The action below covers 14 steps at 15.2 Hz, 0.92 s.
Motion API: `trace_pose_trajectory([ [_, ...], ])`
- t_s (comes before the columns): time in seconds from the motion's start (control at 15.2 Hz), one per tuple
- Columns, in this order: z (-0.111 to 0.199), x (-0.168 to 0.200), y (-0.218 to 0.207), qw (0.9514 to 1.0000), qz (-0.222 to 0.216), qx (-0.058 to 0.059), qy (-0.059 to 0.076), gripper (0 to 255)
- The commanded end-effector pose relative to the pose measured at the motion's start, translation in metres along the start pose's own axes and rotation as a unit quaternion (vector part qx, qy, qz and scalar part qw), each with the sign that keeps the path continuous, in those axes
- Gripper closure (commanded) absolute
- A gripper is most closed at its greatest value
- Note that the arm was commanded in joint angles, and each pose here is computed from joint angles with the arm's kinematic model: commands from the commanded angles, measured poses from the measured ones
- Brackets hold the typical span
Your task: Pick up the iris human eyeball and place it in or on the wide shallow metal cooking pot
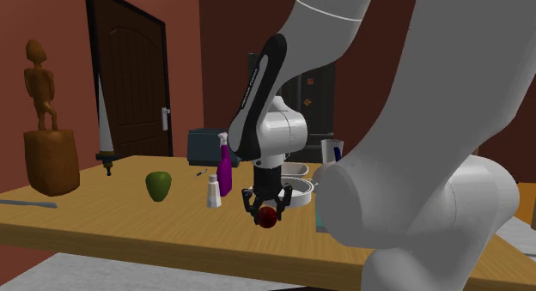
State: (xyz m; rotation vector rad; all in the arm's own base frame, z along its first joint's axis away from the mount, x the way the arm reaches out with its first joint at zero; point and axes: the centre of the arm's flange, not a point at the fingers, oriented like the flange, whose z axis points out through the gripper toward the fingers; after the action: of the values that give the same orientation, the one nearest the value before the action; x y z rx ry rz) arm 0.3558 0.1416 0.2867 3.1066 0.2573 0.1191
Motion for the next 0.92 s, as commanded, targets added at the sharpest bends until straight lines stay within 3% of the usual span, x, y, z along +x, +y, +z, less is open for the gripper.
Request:
trace_pose_trajectory([
  [0.0,0.000,0.000,0.000,1.0000,0.000,0.000,0.000,255],
  [0.26,0.000,0.000,0.000,1.0000,0.000,0.000,0.000,255],
  [0.86,-0.047,0.003,0.001,1.0000,0.000,0.000,0.000,255],
])
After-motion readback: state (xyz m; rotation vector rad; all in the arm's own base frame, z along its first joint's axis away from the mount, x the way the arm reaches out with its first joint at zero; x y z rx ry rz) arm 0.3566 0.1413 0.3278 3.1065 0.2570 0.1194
